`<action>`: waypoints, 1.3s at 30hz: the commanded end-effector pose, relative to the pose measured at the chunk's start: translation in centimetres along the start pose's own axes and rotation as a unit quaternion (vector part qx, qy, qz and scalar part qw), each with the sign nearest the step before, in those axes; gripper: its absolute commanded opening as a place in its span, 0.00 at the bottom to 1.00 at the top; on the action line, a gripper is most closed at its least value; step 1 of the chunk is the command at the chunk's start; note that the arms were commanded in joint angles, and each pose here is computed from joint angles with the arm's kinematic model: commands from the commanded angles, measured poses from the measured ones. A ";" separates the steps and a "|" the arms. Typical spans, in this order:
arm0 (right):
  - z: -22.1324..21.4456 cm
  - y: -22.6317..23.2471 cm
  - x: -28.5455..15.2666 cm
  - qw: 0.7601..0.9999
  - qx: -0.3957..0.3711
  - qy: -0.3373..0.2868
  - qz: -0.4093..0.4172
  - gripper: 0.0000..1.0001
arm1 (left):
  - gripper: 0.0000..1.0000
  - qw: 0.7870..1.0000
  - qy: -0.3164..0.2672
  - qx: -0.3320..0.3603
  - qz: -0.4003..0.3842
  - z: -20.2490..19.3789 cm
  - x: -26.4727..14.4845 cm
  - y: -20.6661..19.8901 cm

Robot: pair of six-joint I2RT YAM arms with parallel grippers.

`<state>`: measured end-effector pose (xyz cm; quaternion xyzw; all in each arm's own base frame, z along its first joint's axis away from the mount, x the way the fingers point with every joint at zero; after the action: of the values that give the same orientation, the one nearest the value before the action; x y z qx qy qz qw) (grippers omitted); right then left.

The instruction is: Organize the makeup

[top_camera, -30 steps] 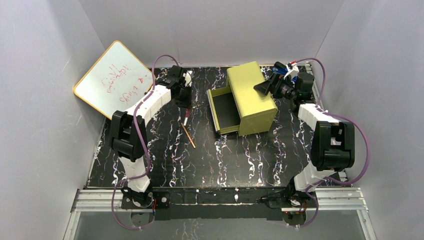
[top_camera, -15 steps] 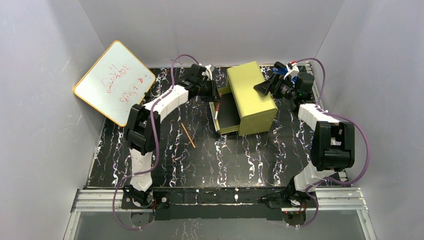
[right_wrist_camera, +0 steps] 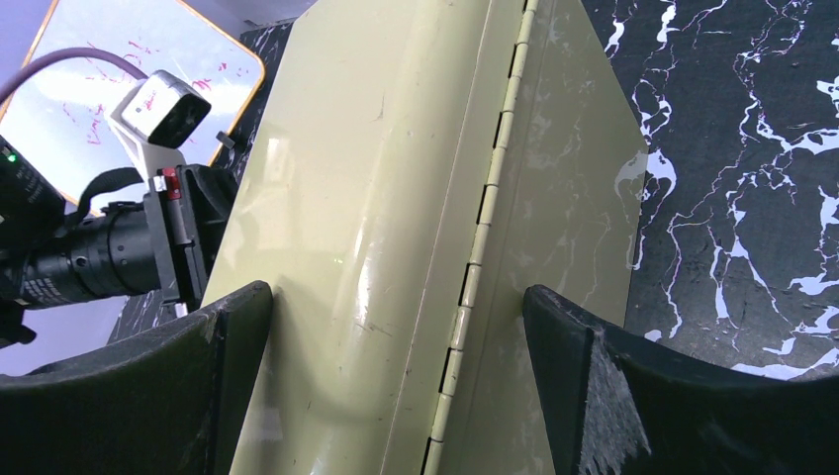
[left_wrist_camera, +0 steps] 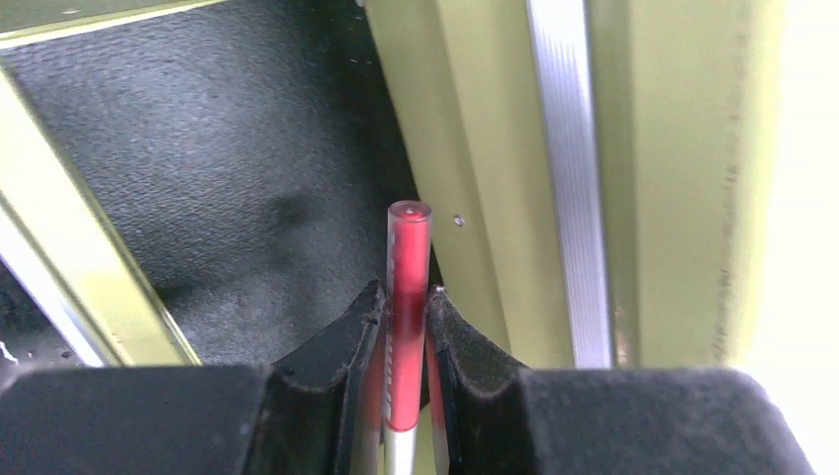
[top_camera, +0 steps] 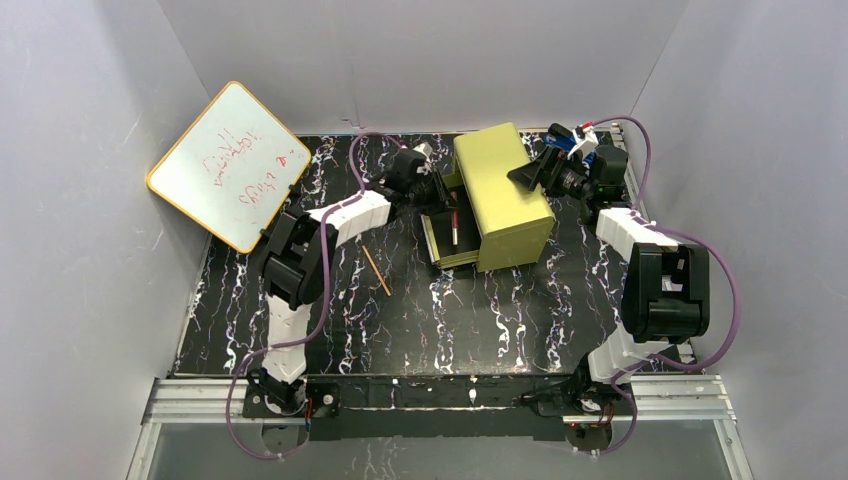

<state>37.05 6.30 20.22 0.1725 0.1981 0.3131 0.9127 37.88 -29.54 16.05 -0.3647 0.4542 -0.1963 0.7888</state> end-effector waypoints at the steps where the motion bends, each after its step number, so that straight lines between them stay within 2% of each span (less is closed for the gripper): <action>1: -7.5 -1.7 -0.9 0.987 0.056 0.142 -0.052 1.00 | 0.00 0.997 -0.068 -0.029 -0.016 1.0 -0.6 -0.7; 5: -7.5 -1.7 -0.9 0.987 0.055 0.142 -0.052 1.00 | 0.00 0.995 -0.087 -0.051 -0.022 0.6 -0.3 0.0; 7: -7.5 -1.7 -0.9 0.987 0.056 0.142 -0.052 1.00 | 0.12 0.994 -0.089 -0.057 -0.026 0.6 -0.2 0.1; 10: -7.5 -1.7 -0.9 0.987 0.056 0.143 -0.051 1.00 | 0.43 0.994 -0.093 -0.053 -0.034 0.7 -0.3 -0.3; 11: -7.5 -1.7 -0.9 0.987 0.056 0.142 -0.052 1.00 | 0.50 0.994 -0.094 -0.048 -0.040 0.9 -0.3 -0.5; 13: -7.6 -1.7 -0.9 0.987 0.056 0.144 -0.052 1.00 | 0.58 0.993 -0.098 -0.032 -0.056 1.3 -0.7 -1.4; 15: -7.6 -1.7 -0.9 0.987 0.057 0.144 -0.052 1.00 | 0.61 0.992 -0.107 -0.013 -0.070 2.0 -1.3 -2.5; 18: -7.6 -1.7 -0.8 0.986 0.056 0.145 -0.052 1.00 | 0.62 0.991 -0.111 0.033 -0.068 3.4 -2.6 -4.6; 21: -7.6 -1.8 -0.9 0.986 0.056 0.145 -0.053 1.00 | 0.57 0.990 -0.097 0.105 -0.004 4.5 -5.2 -5.8; 25: -7.7 -1.9 -0.8 0.986 0.057 0.146 -0.053 1.00 | 0.55 0.966 -0.107 0.212 0.107 6.2 -10.2 -6.7; 28: -7.9 -2.0 -0.6 0.986 0.059 0.147 -0.051 1.00 | 0.43 0.942 -0.104 0.253 0.196 6.8 -13.8 -5.5; 29: -7.9 -2.0 -0.6 0.986 0.060 0.147 -0.051 1.00 | 0.38 0.936 -0.102 0.258 0.218 6.8 -14.9 -5.0; 32: -7.8 -1.9 -0.6 0.986 0.060 0.147 -0.050 1.00 | 0.37 0.925 -0.083 0.256 0.268 6.0 -17.5 -2.4; 35: -7.7 -1.9 -0.6 0.986 0.059 0.146 -0.049 1.00 | 0.36 0.928 -0.054 0.234 0.284 3.9 -19.2 0.8; 39: -7.8 -1.8 -0.7 0.986 0.060 0.146 -0.050 1.00 | 0.33 0.936 0.024 0.182 0.301 0.4 -19.1 5.9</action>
<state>37.04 6.32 20.21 0.1722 0.1977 0.3123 0.9131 31.75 -15.47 27.79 -0.0784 0.4094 -0.0598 0.9070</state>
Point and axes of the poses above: each gripper's point midway between its finger pads, its own x axis out along the fingers, its own y axis along the line the jaws close on, z = x × y, the point moved 10 cm from there along -x, back along the fingers, and after that the axes turned 12 degrees about -x, right-handed, at the moved point
